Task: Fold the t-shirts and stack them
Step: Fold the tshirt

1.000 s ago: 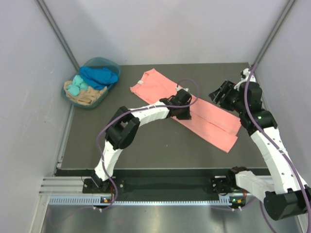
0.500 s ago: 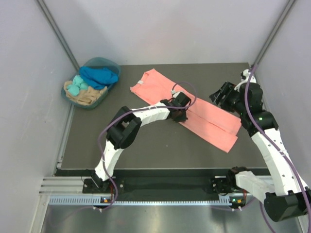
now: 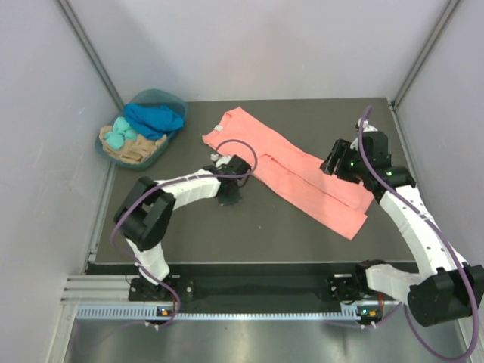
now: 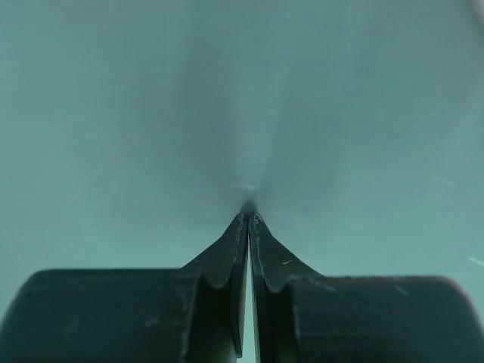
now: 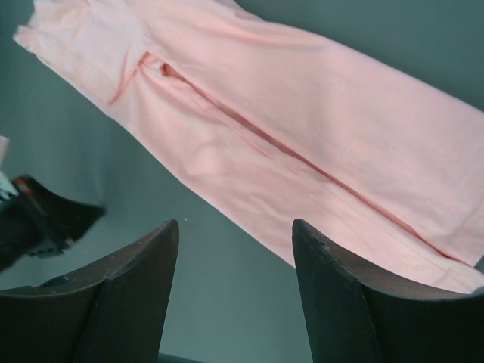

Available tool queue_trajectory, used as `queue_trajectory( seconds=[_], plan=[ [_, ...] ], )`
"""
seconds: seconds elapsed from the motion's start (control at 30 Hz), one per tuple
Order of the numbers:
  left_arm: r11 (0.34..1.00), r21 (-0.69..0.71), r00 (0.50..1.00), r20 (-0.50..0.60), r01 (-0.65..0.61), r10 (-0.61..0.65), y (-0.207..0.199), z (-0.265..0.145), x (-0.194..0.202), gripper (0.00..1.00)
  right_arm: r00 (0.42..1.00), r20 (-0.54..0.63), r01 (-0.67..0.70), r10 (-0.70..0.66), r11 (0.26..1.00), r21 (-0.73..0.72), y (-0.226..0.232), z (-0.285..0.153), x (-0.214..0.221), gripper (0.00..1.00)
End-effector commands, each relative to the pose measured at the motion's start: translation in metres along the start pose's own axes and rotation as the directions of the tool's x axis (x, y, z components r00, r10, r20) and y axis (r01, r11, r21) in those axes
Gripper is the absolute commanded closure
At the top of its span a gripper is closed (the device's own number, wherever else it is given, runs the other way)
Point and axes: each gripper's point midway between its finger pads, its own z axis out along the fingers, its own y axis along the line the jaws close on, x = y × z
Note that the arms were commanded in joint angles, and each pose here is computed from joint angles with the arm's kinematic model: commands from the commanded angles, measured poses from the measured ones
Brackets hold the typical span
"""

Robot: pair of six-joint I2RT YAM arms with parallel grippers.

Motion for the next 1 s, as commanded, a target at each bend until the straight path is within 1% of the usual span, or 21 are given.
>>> queue_trajectory(
  seconds=[0.0, 0.07, 0.13, 0.17, 0.23, 0.27, 0.33, 0.37, 0.4, 0.43, 0.47, 0.5, 0.53, 0.57, 0.6, 0.67, 0.7, 0.77, 0.83, 0.93, 0.97],
  plan=[
    [0.993, -0.117, 0.999, -0.051, -0.002, -0.004, 0.053, 0.001, 0.010, 0.91, 0.999, -0.014, 0.052, -0.053, 0.998, -0.020, 0.003, 0.003, 0.006, 0.37],
    [0.998, -0.053, 0.999, -0.026, 0.019, -0.021, 0.044, -0.007, -0.005, 0.90, 0.997, -0.011, 0.071, -0.072, 0.997, -0.006, 0.000, 0.008, 0.004, 0.37],
    [0.998, 0.046, 0.999, 0.019, 0.036, -0.037, 0.023, -0.018, -0.027, 0.89, 0.997, -0.036, 0.071, -0.071, 0.997, -0.001, 0.000, 0.016, 0.007, 0.37],
    [0.994, 0.103, 0.998, 0.039, 0.042, -0.046, 0.009, -0.026, -0.043, 0.86, 0.996, -0.048, 0.071, -0.071, 0.997, 0.001, -0.001, 0.018, 0.009, 0.38],
    [0.988, 0.148, 0.996, 0.073, 0.038, -0.049, -0.004, -0.032, -0.064, 0.84, 0.995, -0.057, 0.077, -0.076, 0.997, 0.001, -0.001, 0.022, 0.013, 0.39],
    [0.984, 0.172, 0.991, 0.112, 0.051, -0.071, -0.012, -0.041, -0.089, 0.83, 0.995, -0.055, 0.088, -0.088, 0.996, -0.002, 0.000, 0.024, 0.015, 0.40],
    [0.986, 0.145, 0.987, 0.126, 0.081, -0.099, -0.007, -0.033, -0.111, 0.82, 0.991, -0.086, 0.106, -0.102, 0.994, 0.039, -0.010, 0.031, 0.025, 0.41],
    [0.986, 0.137, 0.984, 0.140, 0.093, -0.112, -0.006, -0.031, -0.122, 0.82, 0.985, -0.122, 0.127, -0.121, 0.991, 0.051, -0.012, 0.033, 0.035, 0.42],
    [0.984, 0.140, 0.975, 0.176, 0.113, -0.137, -0.007, -0.034, -0.143, 0.82, 0.978, -0.162, 0.143, -0.131, 0.988, 0.065, -0.015, 0.039, 0.046, 0.42],
    [0.984, 0.125, 0.975, 0.170, 0.125, -0.145, -0.005, -0.023, -0.148, 0.82, 0.973, -0.184, 0.153, -0.139, 0.986, 0.065, -0.015, 0.041, 0.052, 0.42],
    [0.979, 0.132, 0.964, 0.195, 0.155, -0.179, -0.002, -0.024, -0.169, 0.83, 0.966, -0.209, 0.167, -0.152, 0.985, 0.054, -0.011, 0.041, 0.061, 0.43],
    [0.977, 0.132, 0.960, 0.205, 0.167, -0.191, -0.001, -0.019, -0.178, 0.83, 0.963, -0.218, 0.176, -0.156, 0.982, 0.074, -0.013, 0.043, 0.066, 0.43],
    [0.977, 0.116, 0.960, 0.194, 0.181, -0.201, 0.003, -0.004, -0.182, 0.83, 0.963, -0.217, 0.182, -0.161, 0.980, 0.080, -0.013, 0.044, 0.068, 0.43],
    [0.973, 0.135, 0.955, 0.209, 0.185, -0.210, -0.002, -0.003, -0.195, 0.83, 0.961, -0.220, 0.187, -0.168, 0.980, 0.069, -0.008, 0.045, 0.071, 0.43],
    [0.975, 0.120, 0.958, 0.195, 0.187, -0.208, -0.002, 0.015, -0.194, 0.83, 0.961, -0.219, 0.189, -0.170, 0.980, 0.069, -0.006, 0.045, 0.071, 0.43],
    [0.974, 0.134, 0.958, 0.200, 0.183, -0.207, -0.009, 0.024, -0.207, 0.84, 0.961, -0.216, 0.189, -0.173, 0.980, 0.057, -0.001, 0.044, 0.069, 0.43],
    [0.978, 0.110, 0.964, 0.177, 0.180, -0.197, -0.009, 0.042, -0.200, 0.84, 0.962, -0.210, 0.188, -0.174, 0.981, 0.050, 0.003, 0.044, 0.065, 0.43],
    [0.980, 0.084, 0.966, 0.173, 0.179, -0.192, -0.008, 0.052, -0.202, 0.85, 0.963, -0.203, 0.186, -0.174, 0.982, 0.042, 0.007, 0.044, 0.060, 0.44],
    [0.984, 0.037, 0.973, 0.146, 0.177, -0.180, -0.002, 0.073, -0.192, 0.85, 0.967, -0.187, 0.180, -0.171, 0.983, 0.035, 0.012, 0.044, 0.052, 0.44],
    [0.985, -0.012, 0.976, 0.139, 0.170, -0.167, 0.004, 0.099, -0.188, 0.85, 0.974, -0.162, 0.165, -0.159, 0.986, 0.027, 0.020, 0.047, 0.044, 0.44],
    [0.986, -0.010, 0.974, 0.158, 0.167, -0.163, 0.001, 0.102, -0.196, 0.86, 0.976, -0.157, 0.158, -0.152, 0.987, 0.029, 0.020, 0.048, 0.042, 0.44]
  ],
)
